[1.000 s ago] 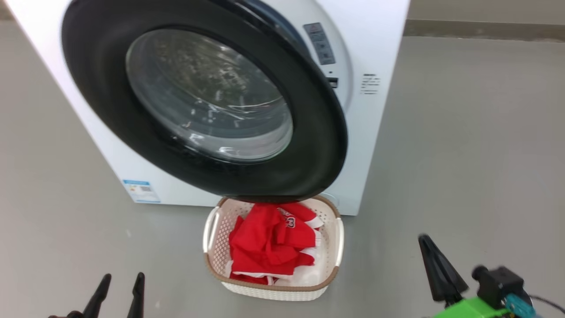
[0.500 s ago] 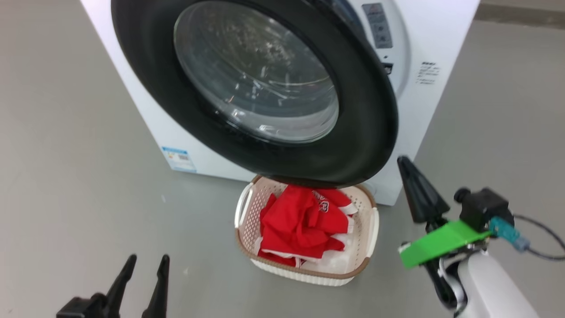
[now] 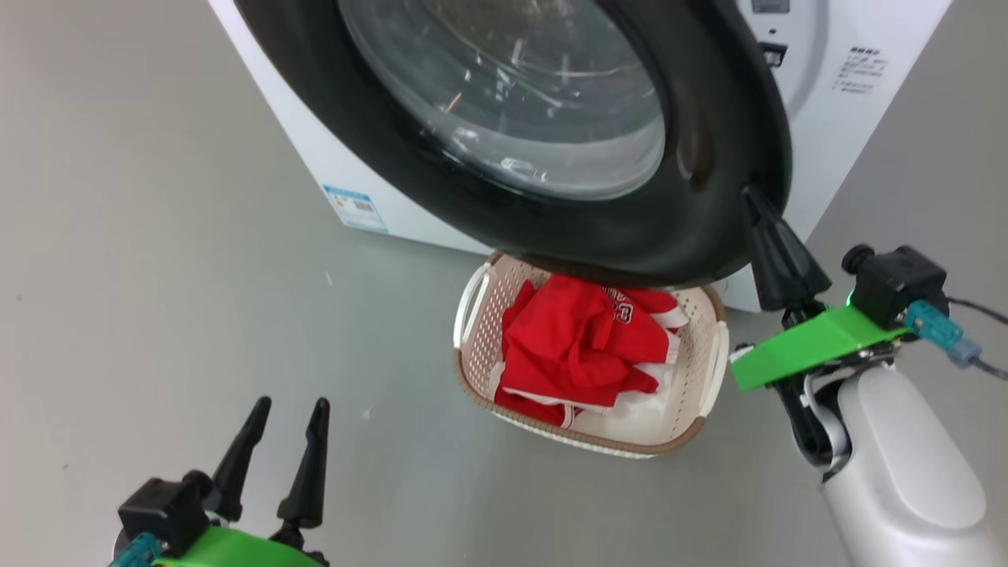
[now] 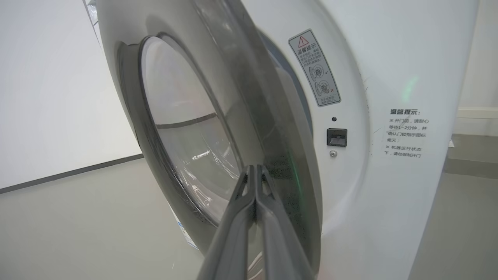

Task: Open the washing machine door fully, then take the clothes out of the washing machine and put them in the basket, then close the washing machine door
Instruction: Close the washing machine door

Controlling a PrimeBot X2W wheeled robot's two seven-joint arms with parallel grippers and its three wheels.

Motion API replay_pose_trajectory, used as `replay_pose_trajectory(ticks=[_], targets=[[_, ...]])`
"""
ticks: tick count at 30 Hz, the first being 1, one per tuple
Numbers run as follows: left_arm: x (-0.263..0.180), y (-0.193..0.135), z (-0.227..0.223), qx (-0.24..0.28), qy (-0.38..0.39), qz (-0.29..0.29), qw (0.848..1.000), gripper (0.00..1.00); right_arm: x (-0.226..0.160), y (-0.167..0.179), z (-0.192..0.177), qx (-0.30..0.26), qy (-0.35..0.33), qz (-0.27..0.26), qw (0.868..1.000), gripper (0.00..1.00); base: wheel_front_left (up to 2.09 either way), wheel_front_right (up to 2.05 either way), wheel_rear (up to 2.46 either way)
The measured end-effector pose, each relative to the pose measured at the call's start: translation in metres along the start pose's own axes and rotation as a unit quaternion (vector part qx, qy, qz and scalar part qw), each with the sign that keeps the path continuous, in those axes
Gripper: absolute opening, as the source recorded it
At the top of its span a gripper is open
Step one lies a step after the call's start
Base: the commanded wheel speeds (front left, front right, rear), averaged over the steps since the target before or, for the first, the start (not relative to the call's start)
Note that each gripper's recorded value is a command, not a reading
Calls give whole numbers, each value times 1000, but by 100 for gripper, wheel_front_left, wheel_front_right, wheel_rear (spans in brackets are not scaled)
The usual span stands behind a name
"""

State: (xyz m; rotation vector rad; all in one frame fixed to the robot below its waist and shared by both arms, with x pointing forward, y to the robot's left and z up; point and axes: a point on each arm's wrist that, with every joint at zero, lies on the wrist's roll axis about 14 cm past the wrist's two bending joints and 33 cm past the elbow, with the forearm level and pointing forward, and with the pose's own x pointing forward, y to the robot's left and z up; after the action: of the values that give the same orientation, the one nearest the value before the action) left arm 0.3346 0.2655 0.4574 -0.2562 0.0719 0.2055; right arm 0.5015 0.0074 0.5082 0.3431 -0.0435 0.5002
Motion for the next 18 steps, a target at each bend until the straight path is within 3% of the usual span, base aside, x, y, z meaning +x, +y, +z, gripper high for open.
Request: replay_pose_trajectory(ticks=[18], targets=[[39,-12,-8,0,13,-10,1000,100,65,-42,1,0,-33,-22,999,0,0,0,0]])
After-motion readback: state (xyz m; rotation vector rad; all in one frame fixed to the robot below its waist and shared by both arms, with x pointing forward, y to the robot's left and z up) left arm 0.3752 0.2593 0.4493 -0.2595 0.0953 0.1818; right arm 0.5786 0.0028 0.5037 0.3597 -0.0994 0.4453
